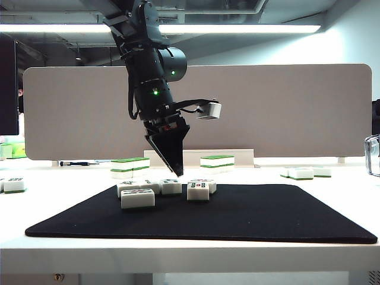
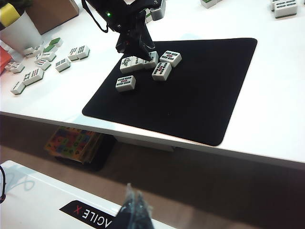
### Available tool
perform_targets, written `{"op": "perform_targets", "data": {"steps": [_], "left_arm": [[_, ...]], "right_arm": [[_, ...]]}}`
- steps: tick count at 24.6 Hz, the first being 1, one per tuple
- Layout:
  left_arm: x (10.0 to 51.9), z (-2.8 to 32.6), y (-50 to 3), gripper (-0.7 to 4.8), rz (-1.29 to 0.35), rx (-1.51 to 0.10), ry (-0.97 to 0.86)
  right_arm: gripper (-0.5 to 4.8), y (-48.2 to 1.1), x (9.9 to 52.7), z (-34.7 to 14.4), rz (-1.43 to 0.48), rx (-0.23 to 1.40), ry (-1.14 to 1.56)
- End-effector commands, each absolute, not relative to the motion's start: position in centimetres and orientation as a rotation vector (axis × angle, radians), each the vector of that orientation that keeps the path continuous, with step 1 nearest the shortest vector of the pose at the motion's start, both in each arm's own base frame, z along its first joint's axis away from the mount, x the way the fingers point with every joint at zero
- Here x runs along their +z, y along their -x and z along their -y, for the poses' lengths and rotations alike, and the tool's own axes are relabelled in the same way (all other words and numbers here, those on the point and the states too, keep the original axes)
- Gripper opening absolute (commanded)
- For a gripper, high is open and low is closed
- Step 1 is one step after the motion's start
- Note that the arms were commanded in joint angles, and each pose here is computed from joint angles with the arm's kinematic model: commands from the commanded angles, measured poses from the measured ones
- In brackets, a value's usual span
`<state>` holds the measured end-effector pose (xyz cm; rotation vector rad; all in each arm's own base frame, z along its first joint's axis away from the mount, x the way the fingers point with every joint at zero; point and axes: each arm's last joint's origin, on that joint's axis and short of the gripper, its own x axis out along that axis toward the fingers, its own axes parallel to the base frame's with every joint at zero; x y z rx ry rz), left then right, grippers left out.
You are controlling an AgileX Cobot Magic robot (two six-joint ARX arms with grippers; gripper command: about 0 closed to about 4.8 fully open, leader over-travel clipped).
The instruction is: Align six mahjong tiles in a row on the table.
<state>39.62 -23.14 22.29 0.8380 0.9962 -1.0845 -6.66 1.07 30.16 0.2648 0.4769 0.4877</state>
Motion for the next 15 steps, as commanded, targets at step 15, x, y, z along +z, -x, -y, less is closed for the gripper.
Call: {"op": "perform_targets", "data": {"steps": [15], "left_arm": [[21.3, 23.2, -39.8, 2.68, -1.033, -1.08, -0.85]], "right_arm": [[-0.01, 6.9, 30.2, -1.0, -0.453, 0.49, -0.257]]}}
